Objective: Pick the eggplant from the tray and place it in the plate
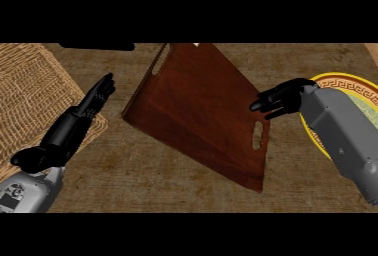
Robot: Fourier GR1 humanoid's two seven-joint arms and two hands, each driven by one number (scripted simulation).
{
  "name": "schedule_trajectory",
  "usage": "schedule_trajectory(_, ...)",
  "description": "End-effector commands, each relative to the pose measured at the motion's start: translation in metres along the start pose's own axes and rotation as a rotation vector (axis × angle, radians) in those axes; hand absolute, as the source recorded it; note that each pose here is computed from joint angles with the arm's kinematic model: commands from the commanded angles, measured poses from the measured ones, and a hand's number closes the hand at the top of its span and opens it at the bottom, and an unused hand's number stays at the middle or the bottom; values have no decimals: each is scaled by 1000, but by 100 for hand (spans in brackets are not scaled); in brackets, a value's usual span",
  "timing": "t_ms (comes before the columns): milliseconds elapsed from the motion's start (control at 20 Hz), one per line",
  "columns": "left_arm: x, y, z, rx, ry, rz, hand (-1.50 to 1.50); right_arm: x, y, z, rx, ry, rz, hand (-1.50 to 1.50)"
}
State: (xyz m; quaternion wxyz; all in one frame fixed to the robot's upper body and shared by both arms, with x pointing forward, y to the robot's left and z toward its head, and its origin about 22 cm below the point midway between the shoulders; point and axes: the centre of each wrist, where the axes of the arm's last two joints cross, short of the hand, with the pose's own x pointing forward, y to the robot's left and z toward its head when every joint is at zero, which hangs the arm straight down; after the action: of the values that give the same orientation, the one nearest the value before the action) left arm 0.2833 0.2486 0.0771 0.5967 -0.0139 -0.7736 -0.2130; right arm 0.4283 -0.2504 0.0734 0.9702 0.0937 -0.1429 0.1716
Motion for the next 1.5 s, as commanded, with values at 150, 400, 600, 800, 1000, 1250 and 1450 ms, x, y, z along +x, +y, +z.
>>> schedule_trajectory(150, 5, -1, -6, 9, -2, -17, 0, 2, -20, -2, 38, 233, 42, -150)
schedule_trajectory(400, 5, -6, 8, -4, -1, -3, 0, -1, -14, -19, 95, 188, 21, -150)
schedule_trajectory(600, 8, 9, 0, 27, 12, -6, 0, -7, -7, -32, 135, 209, 75, -150)
schedule_trajectory(800, 7, 4, -8, 18, 7, -2, 0, 1, 7, -37, 182, 209, 114, -150)
schedule_trajectory(1000, 1, 17, 0, 34, 21, -8, 0, -9, 4, -46, 211, 223, 134, -150)
schedule_trajectory(1250, 2, 5, 5, 19, 18, -1, 0, -16, 25, -69, 260, 250, 142, -150)
schedule_trajectory(1450, -1, 0, 2, 29, 25, -2, 0, -20, 31, -77, 305, 249, 148, -150)
